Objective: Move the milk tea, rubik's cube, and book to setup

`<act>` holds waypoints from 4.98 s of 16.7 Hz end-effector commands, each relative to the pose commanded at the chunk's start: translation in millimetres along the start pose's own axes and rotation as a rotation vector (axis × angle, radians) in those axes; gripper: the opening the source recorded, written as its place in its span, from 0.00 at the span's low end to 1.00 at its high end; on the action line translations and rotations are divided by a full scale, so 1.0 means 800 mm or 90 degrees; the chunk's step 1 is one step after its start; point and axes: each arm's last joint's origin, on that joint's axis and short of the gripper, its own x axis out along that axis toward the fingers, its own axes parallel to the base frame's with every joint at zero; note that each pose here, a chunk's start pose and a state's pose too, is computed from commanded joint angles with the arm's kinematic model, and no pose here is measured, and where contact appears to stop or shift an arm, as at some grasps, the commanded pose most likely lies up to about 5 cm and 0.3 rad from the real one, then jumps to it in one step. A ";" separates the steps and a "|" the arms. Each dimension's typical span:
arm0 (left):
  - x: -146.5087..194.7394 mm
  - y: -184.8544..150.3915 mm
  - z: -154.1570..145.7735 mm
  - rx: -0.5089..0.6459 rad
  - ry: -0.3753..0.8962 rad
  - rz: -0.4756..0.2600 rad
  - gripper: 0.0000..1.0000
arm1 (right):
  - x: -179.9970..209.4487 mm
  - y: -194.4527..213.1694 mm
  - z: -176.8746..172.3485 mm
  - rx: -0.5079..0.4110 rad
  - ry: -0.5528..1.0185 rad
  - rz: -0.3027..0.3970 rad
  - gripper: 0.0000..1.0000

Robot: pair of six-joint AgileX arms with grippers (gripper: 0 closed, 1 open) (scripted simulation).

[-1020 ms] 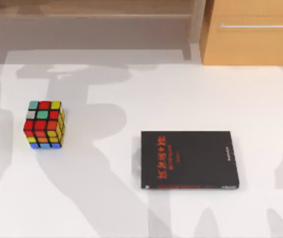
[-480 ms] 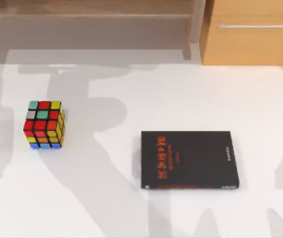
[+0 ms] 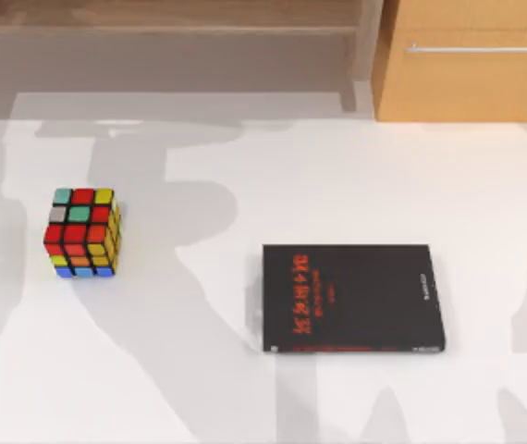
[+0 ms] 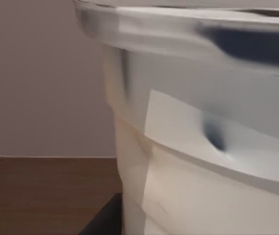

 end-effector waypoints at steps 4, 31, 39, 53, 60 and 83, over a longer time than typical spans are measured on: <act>0.000 0.000 0.000 0.000 0.000 0.000 0.00 | 0.000 0.000 0.000 0.000 0.000 0.000 1.00; -0.103 0.015 0.016 0.004 -0.018 0.010 0.00 | 0.000 0.000 0.000 0.000 0.000 0.000 1.00; -0.152 0.136 -0.035 0.027 -0.057 0.045 0.00 | 0.000 0.000 0.000 0.000 0.000 0.000 1.00; -0.179 0.171 -0.124 0.003 0.024 -0.002 0.00 | 0.000 0.000 0.000 0.000 0.000 0.000 1.00; -0.181 0.172 -0.154 0.002 0.026 -0.001 0.00 | 0.000 0.000 0.000 0.000 0.000 0.000 1.00; -0.181 0.172 -0.155 0.002 0.026 -0.001 1.00 | 0.000 0.000 0.000 0.000 0.000 0.000 1.00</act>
